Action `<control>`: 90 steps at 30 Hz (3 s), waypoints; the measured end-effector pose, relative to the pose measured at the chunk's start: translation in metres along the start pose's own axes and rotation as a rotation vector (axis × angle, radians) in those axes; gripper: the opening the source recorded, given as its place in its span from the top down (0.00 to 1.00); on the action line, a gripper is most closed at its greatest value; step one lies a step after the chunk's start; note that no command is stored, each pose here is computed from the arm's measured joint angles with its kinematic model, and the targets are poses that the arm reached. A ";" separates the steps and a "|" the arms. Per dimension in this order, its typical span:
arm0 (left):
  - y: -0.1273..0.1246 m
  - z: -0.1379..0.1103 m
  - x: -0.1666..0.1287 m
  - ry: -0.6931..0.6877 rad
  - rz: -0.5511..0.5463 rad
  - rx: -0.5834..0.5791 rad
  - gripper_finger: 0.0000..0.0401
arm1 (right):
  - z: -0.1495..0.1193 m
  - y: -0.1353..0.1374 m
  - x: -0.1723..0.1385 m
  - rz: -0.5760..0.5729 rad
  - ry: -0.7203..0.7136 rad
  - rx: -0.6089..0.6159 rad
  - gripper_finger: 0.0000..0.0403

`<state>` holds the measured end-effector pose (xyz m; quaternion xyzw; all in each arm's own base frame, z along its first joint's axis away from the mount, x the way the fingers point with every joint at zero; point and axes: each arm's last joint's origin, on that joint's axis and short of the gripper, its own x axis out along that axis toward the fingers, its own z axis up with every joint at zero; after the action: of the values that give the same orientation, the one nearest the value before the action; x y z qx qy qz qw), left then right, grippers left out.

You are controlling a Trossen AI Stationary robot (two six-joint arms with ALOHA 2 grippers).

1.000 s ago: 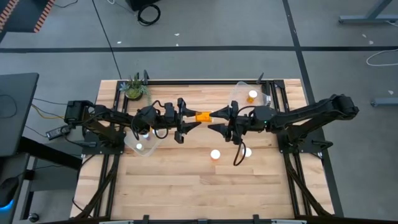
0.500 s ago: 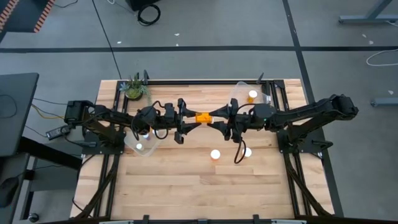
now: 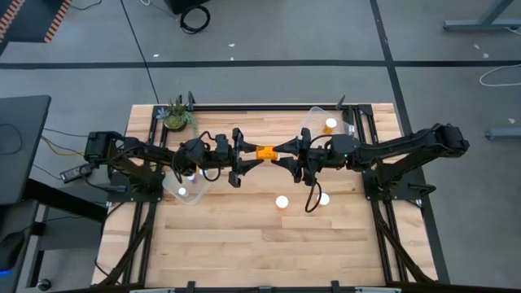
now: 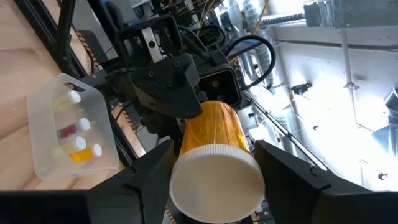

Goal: Pick and place medicine bottles into bin by pill shape (circle, oval)
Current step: Adjust the large orange pill bottle in the right transparent bin

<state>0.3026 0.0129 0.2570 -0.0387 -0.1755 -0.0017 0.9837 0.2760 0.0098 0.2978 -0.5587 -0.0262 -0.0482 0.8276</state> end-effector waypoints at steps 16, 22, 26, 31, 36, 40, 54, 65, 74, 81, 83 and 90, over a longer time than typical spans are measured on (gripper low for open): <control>0.000 -0.001 0.000 0.009 0.000 0.000 0.51 | -0.001 0.000 0.000 0.005 0.007 0.024 0.45; 0.001 -0.003 0.000 0.030 0.005 0.023 0.44 | -0.002 0.001 0.000 0.005 0.036 0.046 0.45; 0.002 -0.004 0.000 0.046 0.006 0.039 0.38 | -0.003 0.002 0.000 0.007 0.060 0.051 0.45; 0.002 -0.006 0.000 0.070 0.003 0.051 0.30 | -0.003 0.002 0.000 0.003 0.065 0.048 0.45; 0.005 -0.010 -0.001 0.109 0.013 0.052 0.26 | -0.004 0.001 0.000 -0.005 0.080 0.047 0.45; 0.010 -0.017 -0.002 0.186 0.034 0.052 0.25 | -0.005 -0.001 -0.001 -0.033 0.125 0.056 0.45; 0.022 -0.049 -0.016 0.550 0.101 0.011 0.27 | -0.044 0.010 -0.008 0.019 0.560 0.169 0.44; 0.022 -0.053 -0.019 0.598 0.119 -0.016 0.27 | -0.099 -0.021 -0.025 0.021 1.005 0.549 0.44; 0.023 -0.053 -0.019 0.598 0.128 -0.014 0.27 | -0.125 -0.043 -0.052 -0.016 1.287 0.803 0.44; 0.023 -0.053 -0.019 0.598 0.128 -0.013 0.27 | -0.145 -0.039 -0.062 0.027 1.388 0.900 0.44; 0.023 -0.053 -0.019 0.599 0.129 -0.013 0.27 | -0.152 -0.035 -0.061 0.052 1.415 0.911 0.44; 0.023 -0.054 -0.019 0.603 0.129 -0.014 0.27 | -0.183 -0.013 -0.055 0.173 1.506 0.959 0.44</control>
<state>0.3036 0.0311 0.1986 -0.0541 0.1273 0.0481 0.9892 0.2176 -0.1616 0.2357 0.0269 0.5483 -0.3234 0.7708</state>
